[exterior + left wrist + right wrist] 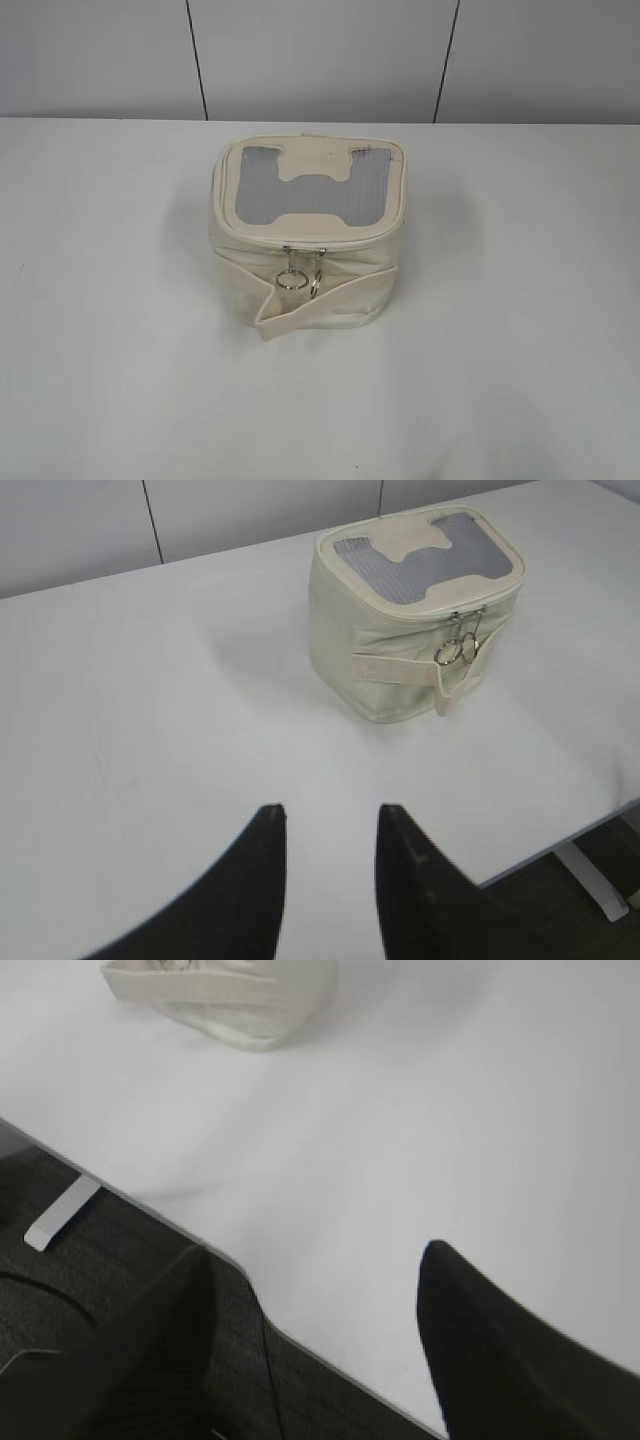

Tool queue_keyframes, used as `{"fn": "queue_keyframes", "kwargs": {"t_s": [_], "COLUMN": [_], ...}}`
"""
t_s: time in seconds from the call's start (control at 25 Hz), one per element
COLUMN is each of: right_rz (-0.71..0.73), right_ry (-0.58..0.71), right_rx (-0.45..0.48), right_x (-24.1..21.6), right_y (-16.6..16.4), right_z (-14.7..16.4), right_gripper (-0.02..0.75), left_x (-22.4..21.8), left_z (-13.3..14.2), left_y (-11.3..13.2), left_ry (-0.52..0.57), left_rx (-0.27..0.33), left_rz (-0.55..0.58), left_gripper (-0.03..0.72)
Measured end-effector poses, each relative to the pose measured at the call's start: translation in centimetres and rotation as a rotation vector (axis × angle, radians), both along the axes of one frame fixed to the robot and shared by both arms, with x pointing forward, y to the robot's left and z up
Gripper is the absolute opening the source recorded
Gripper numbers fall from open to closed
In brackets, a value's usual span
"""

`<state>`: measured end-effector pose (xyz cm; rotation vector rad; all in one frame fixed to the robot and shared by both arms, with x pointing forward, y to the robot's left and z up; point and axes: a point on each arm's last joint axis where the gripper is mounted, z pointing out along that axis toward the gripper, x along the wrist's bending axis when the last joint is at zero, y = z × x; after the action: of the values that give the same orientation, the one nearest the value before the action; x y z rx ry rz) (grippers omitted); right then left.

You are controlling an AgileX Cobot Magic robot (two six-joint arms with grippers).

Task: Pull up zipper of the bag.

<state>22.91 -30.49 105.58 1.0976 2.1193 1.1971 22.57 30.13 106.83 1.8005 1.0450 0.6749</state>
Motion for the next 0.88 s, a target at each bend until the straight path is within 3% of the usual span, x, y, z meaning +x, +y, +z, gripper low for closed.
{"fn": "queue_keyframes", "kwargs": {"t_s": [0.72, 0.88], "right_rz": [-0.009, -0.117], "right_ry": [-0.057, -0.061], "right_rx": [0.054, 0.051], "right_x": [0.45, 0.44], "right_y": [0.31, 0.37], "right_z": [-0.32, -0.31], "right_gripper": [0.41, 0.41], "left_x": [0.78, 0.57], "left_z": [-0.45, -0.46], "left_y": [-0.36, -0.29], "left_ry": [0.029, 0.015], "left_rx": [-0.012, -0.018], "left_rz": [0.016, 0.055], "left_gripper": [0.246, 0.243]}}
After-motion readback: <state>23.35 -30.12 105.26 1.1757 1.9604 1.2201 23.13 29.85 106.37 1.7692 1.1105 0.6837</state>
